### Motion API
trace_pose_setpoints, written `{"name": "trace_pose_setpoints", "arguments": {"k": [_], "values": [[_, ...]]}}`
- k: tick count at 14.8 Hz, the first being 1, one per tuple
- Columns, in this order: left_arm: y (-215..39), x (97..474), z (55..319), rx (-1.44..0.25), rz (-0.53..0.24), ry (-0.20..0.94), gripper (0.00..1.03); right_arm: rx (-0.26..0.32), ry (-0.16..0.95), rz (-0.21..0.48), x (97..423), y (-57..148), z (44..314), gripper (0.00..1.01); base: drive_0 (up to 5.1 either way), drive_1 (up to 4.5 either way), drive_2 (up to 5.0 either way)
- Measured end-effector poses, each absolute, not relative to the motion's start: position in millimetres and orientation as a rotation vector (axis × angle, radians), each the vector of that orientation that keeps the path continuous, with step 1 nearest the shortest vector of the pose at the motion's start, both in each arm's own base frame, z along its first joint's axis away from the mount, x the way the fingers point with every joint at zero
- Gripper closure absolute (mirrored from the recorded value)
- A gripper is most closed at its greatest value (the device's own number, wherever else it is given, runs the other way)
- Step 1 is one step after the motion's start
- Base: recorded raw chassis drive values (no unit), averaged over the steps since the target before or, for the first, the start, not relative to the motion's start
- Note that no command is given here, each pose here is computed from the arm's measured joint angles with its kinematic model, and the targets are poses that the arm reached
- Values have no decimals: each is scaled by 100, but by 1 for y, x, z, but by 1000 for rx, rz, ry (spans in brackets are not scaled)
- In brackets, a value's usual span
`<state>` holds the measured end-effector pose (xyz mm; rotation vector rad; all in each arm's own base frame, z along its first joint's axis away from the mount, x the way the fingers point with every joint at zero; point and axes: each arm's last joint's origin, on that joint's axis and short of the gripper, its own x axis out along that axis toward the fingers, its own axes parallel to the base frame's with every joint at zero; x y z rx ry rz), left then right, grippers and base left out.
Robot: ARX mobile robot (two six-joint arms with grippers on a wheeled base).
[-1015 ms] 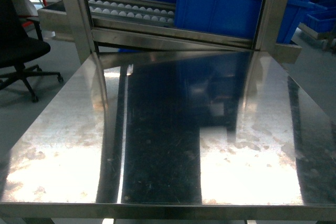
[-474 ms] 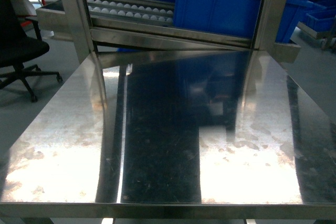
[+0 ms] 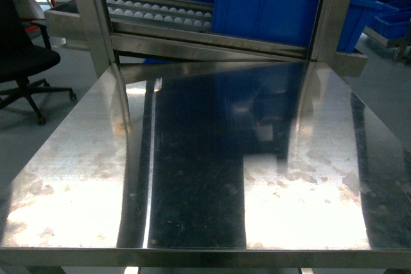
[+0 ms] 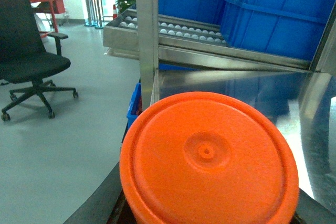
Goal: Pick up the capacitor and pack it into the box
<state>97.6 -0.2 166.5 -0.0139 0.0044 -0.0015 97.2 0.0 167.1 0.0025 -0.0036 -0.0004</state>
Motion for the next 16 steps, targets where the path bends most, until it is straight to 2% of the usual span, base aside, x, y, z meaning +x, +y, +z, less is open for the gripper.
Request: {"name": "trace_pose_setpoints", "arguments": {"k": [16], "values": [[0,98,166,-14,-1,5,59,2,-5,0,97,0,167,3,0,0,0]]}}
